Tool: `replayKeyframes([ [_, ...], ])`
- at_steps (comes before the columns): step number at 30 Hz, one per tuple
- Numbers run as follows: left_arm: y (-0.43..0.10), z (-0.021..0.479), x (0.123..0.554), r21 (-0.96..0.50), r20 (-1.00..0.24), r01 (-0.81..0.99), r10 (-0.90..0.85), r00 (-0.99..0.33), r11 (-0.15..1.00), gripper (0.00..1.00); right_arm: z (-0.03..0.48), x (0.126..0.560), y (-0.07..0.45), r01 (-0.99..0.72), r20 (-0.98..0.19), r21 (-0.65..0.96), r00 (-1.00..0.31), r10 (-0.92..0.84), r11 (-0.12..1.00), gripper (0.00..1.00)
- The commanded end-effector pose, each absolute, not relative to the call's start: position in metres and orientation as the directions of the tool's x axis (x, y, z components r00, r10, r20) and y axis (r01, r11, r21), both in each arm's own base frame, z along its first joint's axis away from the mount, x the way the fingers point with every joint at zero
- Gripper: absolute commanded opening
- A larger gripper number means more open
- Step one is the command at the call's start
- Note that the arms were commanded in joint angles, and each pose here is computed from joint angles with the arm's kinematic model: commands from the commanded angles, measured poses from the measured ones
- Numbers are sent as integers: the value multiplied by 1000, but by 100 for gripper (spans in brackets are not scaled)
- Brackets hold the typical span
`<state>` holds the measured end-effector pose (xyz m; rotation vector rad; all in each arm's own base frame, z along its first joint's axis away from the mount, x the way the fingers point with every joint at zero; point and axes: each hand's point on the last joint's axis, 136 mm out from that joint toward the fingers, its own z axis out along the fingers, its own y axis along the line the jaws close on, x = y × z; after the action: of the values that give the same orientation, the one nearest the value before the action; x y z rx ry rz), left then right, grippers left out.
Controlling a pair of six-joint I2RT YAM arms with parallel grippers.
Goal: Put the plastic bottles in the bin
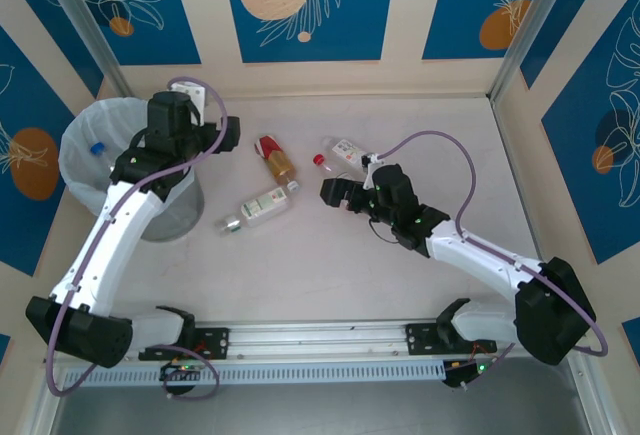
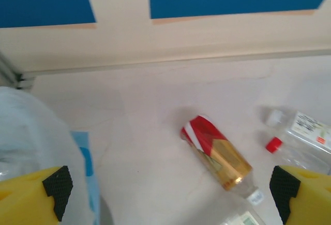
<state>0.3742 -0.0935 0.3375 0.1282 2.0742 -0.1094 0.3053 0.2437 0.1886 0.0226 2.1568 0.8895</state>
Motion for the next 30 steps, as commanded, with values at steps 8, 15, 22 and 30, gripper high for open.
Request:
replayKeyframes([
  [8, -178, 308, 327, -89, -831, 584, 263, -491, 807, 99, 180, 297, 211, -152, -633, 606, -686, 358, 781, 99],
  [15, -215, 244, 309, -115, -734, 676, 397, -551, 728, 99, 174, 286, 193, -127, -623, 582, -705, 340, 803, 99],
  [22, -189, 185, 300, 102, -496, 737, 676, -545, 669, 99, 177, 285, 172, -77, -617, 602, -677, 402, 795, 99],
  [30, -185, 145, 307, 148, -319, 774, 771, -551, 615, 99, 174, 285, 168, -51, -590, 629, -682, 433, 776, 99],
])
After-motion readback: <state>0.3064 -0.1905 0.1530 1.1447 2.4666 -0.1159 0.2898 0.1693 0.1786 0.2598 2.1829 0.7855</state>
